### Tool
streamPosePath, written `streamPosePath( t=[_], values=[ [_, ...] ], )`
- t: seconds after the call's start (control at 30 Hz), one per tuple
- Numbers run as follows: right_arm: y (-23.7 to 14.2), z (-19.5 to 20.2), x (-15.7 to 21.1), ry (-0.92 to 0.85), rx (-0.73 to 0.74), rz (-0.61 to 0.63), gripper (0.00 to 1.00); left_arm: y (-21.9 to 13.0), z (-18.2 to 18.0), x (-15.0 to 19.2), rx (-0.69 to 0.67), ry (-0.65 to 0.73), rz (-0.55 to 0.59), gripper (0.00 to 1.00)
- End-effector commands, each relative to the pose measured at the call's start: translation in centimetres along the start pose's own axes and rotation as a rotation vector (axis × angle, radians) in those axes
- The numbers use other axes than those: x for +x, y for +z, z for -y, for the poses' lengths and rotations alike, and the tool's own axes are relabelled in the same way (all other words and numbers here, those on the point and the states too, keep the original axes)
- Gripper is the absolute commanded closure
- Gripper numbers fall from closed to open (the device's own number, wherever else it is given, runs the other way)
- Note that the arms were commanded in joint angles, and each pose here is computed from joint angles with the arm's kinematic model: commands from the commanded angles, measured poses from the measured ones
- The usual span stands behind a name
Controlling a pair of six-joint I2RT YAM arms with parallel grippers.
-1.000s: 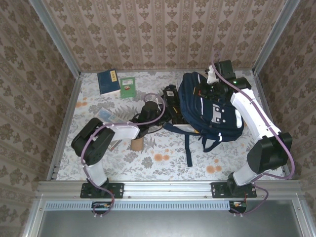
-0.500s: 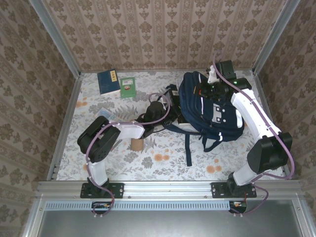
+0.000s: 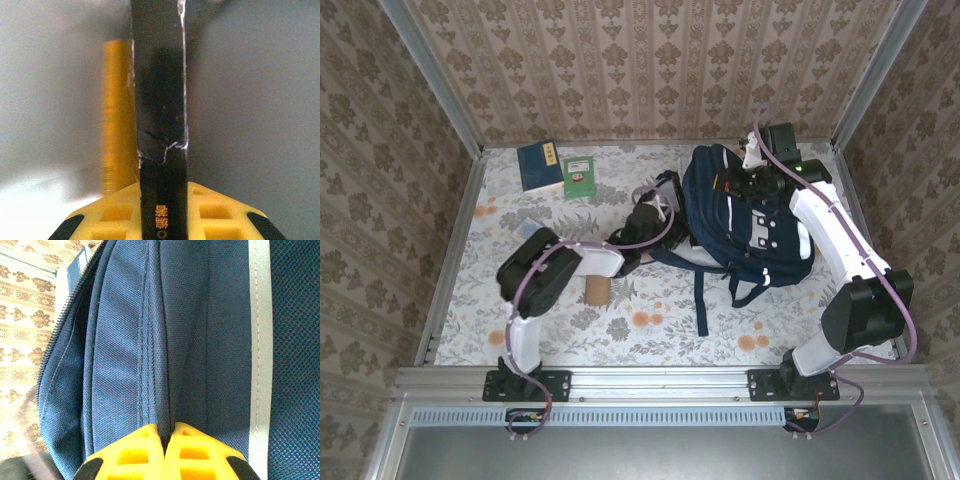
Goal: Pack the student bag
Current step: Place the book in the student bag.
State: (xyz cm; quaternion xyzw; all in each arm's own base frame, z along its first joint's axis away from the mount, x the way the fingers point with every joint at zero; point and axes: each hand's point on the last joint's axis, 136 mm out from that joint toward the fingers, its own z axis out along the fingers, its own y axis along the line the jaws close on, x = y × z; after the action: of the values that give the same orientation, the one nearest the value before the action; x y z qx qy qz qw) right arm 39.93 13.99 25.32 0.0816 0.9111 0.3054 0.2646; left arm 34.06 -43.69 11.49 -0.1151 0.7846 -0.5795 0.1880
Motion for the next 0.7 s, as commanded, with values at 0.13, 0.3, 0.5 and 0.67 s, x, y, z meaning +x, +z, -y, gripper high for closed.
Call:
streamPosePath(
  t=[0.13, 0.3, 0.5, 0.67],
  values=[
    [-2.3, -3.9, -1.6, -0.053, -0.149, 0.081, 1.0, 2.8, 0.3, 1.8, 0.025, 0.041, -0.094, 1.0],
    [-1.7, -3.9, -1.5, -0.041, -0.163, 0.063, 1.0, 4.4, 1.3, 2.7, 0.017, 0.087, -0.135, 1.0],
    [-1.1, -4.3, -1.1, -0.06, -0.167, 0.045, 1.0, 6.4, 3.3, 4.5, 0.023, 0.142, -0.182, 0.98],
    [-0.7, -4.6, -0.7, -0.068, -0.172, 0.032, 1.0, 8.2, 3.2, 6.3, -0.015, 0.206, -0.245, 0.94]
  ],
)
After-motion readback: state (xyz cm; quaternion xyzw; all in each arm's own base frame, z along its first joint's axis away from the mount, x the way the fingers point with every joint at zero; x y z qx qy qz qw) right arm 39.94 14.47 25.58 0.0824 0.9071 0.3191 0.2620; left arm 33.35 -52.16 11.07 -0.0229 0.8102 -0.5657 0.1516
